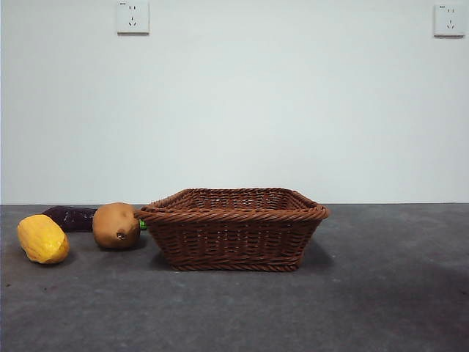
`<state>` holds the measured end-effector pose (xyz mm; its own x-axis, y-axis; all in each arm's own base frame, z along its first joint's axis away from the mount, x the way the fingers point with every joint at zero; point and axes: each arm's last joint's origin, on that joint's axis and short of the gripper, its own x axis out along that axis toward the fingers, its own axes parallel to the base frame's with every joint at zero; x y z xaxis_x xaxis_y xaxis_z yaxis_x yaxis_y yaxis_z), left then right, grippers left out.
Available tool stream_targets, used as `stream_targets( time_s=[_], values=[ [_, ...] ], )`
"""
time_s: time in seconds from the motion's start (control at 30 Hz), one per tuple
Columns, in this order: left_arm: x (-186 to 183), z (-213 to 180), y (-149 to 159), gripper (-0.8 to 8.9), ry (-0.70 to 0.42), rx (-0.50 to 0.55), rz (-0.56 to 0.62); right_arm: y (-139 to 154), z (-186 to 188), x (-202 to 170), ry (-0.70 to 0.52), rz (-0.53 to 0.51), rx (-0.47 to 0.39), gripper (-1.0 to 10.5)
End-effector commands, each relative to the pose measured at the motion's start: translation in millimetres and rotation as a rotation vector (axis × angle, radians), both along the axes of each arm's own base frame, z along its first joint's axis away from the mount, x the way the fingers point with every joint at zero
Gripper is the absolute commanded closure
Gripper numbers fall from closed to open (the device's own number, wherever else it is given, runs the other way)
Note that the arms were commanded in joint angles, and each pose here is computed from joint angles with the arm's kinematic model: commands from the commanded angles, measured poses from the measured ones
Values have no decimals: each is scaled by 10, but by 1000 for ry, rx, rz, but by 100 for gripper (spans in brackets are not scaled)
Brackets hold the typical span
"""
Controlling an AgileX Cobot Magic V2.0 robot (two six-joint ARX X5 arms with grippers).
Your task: Help me put the vegetables on the table into the basket
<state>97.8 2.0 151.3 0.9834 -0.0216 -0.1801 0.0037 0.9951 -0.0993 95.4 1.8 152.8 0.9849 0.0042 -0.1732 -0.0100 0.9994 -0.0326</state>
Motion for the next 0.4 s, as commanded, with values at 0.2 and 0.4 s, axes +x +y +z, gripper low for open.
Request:
stream_targets(
  time_s=[0.2,0.4],
  values=[
    [4,-34,3,817,8,-5,3,-1,-28,5,4,-5,10,946],
    [4,-34,3,817,9,-13,4,2,-27,5,4,1,28,946]
  ],
)
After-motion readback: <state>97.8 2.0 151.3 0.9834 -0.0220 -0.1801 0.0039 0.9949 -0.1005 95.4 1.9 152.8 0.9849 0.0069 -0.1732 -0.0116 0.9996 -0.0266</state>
